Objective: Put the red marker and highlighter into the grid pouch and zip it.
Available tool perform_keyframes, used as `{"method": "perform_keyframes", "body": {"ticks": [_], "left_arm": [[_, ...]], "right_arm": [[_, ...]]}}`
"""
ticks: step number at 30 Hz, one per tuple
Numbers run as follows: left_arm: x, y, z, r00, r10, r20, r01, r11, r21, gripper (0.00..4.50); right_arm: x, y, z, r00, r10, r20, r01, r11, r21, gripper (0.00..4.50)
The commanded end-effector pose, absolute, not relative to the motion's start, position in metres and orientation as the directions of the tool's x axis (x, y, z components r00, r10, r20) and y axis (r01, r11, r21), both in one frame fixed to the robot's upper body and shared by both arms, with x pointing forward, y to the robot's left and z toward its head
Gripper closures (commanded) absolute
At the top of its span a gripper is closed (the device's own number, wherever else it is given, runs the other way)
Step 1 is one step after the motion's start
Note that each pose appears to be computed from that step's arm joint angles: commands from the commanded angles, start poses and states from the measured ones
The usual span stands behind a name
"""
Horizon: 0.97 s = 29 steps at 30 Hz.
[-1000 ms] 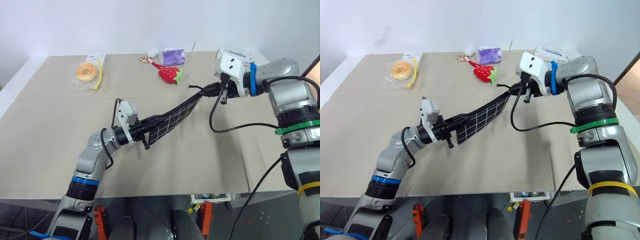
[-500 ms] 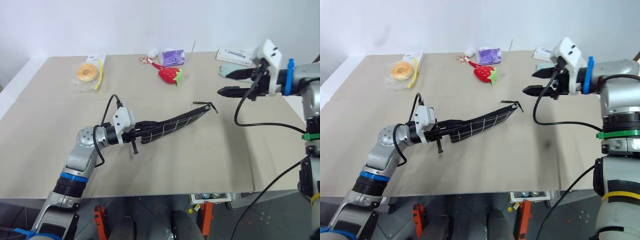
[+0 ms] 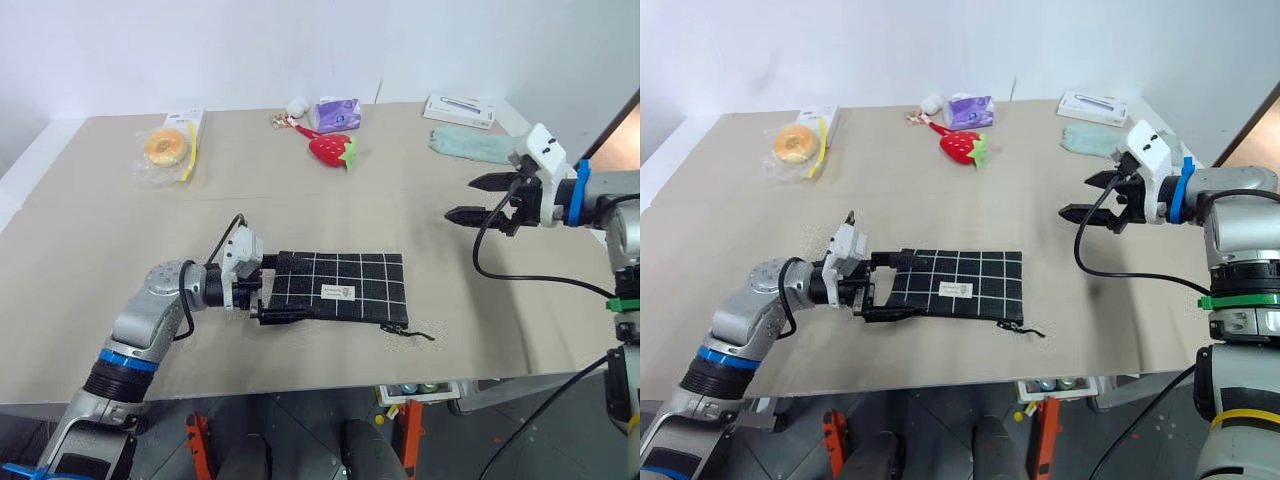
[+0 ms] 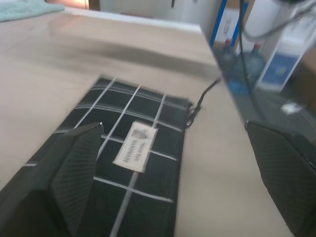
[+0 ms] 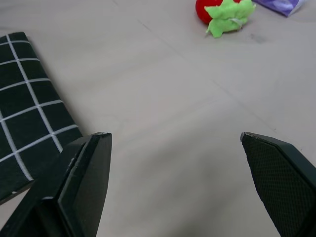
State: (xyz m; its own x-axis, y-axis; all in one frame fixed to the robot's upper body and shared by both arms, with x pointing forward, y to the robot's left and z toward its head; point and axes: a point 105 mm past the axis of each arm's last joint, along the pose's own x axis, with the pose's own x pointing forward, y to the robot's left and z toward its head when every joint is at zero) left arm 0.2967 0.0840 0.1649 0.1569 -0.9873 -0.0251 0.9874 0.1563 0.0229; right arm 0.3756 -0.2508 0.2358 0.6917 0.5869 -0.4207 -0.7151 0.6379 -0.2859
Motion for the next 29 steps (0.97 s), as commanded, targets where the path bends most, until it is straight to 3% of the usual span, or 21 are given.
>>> {"method": "perform_keyframes", "body": {"ticks": [1,4,7,9,12,19,29], "left_arm": [[0.302,0.096,0.184,0.229,-0.973,0.025,0.973,0.229,0.030,0.02],[0.316,0.113,0.192,0.348,-0.936,0.049,0.935,0.351,0.055,0.02],[0.354,0.164,0.210,0.646,-0.754,0.119,0.745,0.657,0.114,0.02],[0.368,0.194,0.220,0.760,-0.632,0.155,0.618,0.775,0.130,0.02],[0.375,0.243,0.218,0.879,-0.466,0.104,0.445,0.878,0.177,0.02],[0.343,0.289,0.190,0.881,-0.456,-0.124,0.473,0.855,0.213,0.02],[0.316,0.292,0.184,0.850,-0.484,-0.205,0.519,0.838,0.172,0.02]], "right_arm": [[0.369,-0.258,0.250,0.723,0.573,-0.386,-0.688,0.648,-0.327,0.00],[0.365,-0.258,0.249,0.716,0.583,-0.384,-0.695,0.646,-0.316,0.00],[0.363,-0.264,0.247,0.738,0.564,-0.370,-0.670,0.675,-0.309,0.00],[0.362,-0.267,0.243,0.749,0.555,-0.362,-0.657,0.692,-0.300,0.00],[0.362,-0.269,0.230,0.769,0.535,-0.349,-0.632,0.718,-0.292,0.00],[0.359,-0.285,0.209,0.832,0.460,-0.310,-0.541,0.799,-0.263,0.00],[0.362,-0.280,0.196,0.841,0.457,-0.289,-0.524,0.820,-0.228,0.00]]}}
